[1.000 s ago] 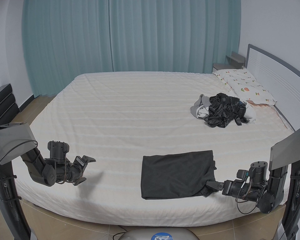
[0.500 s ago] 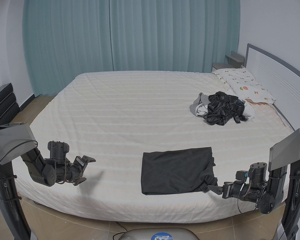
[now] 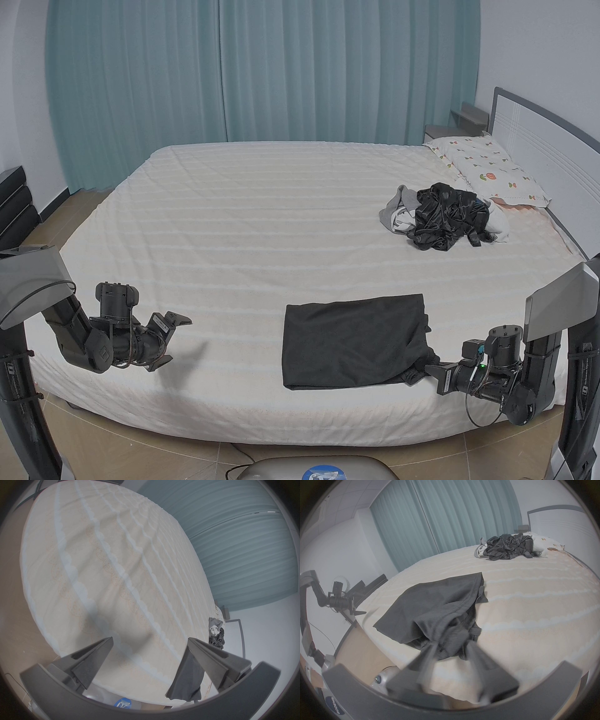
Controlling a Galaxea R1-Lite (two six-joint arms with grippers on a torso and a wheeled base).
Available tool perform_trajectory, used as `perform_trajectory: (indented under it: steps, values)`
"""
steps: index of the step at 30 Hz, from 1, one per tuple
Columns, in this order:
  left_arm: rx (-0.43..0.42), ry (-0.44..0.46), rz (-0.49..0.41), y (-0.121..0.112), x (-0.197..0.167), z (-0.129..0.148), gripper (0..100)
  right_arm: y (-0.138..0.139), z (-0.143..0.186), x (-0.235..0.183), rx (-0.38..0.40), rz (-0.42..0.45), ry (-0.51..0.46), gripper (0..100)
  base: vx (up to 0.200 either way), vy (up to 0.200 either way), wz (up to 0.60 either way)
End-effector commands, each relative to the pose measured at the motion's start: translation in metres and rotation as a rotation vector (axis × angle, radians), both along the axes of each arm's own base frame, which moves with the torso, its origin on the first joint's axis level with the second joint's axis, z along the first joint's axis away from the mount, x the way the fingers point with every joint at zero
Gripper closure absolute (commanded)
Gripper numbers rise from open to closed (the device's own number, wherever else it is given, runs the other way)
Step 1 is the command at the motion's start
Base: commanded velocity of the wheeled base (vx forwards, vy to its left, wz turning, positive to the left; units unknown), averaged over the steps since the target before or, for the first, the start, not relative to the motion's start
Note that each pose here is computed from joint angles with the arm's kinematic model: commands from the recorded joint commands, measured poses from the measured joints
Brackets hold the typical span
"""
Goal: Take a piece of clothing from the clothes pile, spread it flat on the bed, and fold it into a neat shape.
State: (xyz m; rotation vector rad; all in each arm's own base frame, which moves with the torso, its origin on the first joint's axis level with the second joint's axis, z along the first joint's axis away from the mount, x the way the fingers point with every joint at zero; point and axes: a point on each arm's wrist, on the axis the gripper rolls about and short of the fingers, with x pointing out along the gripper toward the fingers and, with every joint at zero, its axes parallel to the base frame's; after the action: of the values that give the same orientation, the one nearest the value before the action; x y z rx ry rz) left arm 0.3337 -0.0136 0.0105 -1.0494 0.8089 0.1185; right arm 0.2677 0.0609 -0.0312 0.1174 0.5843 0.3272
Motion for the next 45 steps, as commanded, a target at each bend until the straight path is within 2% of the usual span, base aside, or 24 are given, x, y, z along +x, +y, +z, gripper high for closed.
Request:
perform_trajectory:
  steps: [1,13,17,18,22,30,38,42,45]
  values:
    - [0.0,0.001,0.001,0.0,0.0,0.0,0,0.0,-0.001,-0.001,-0.031,-0.018,-0.01,100,0.0,0.0,0.0]
    - [0.0,0.001,0.001,0.0,0.0,0.0,0,0.002,0.027,-0.01,-0.079,0.001,-0.099,100,0.0,0.0,0.0]
    - [-0.002,0.0,-0.001,0.0,0.0,0.0,0,-0.002,0.027,-0.015,-0.124,0.018,-0.098,100,0.0,0.0,0.0]
    - [0.0,0.001,0.001,0.0,0.0,0.0,0,-0.004,0.026,-0.017,-0.163,0.036,-0.1,100,0.0,0.0,0.0]
    - [0.0,0.0,0.001,0.0,0.0,0.0,0,-0.013,0.023,-0.016,-0.216,0.033,-0.104,100,0.0,0.0,0.0]
    - [0.0,0.001,0.001,0.0,0.001,-0.001,0,-0.017,0.014,-0.018,-0.259,0.051,-0.074,100,0.0,0.0,0.0]
    - [0.0,0.0,0.001,0.0,0.001,-0.001,0,-0.015,0.02,-0.008,-0.265,0.053,-0.133,100,0.0,0.0,0.0]
    - [-0.002,0.0,-0.001,0.0,0.001,-0.001,0,-0.012,0.038,0.004,-0.286,0.058,-0.246,100,0.0,0.0,0.0]
    - [-0.001,0.001,-0.001,0.0,0.001,-0.001,0,-0.01,0.046,0.005,-0.301,0.071,-0.288,100,0.0,0.0,0.0]
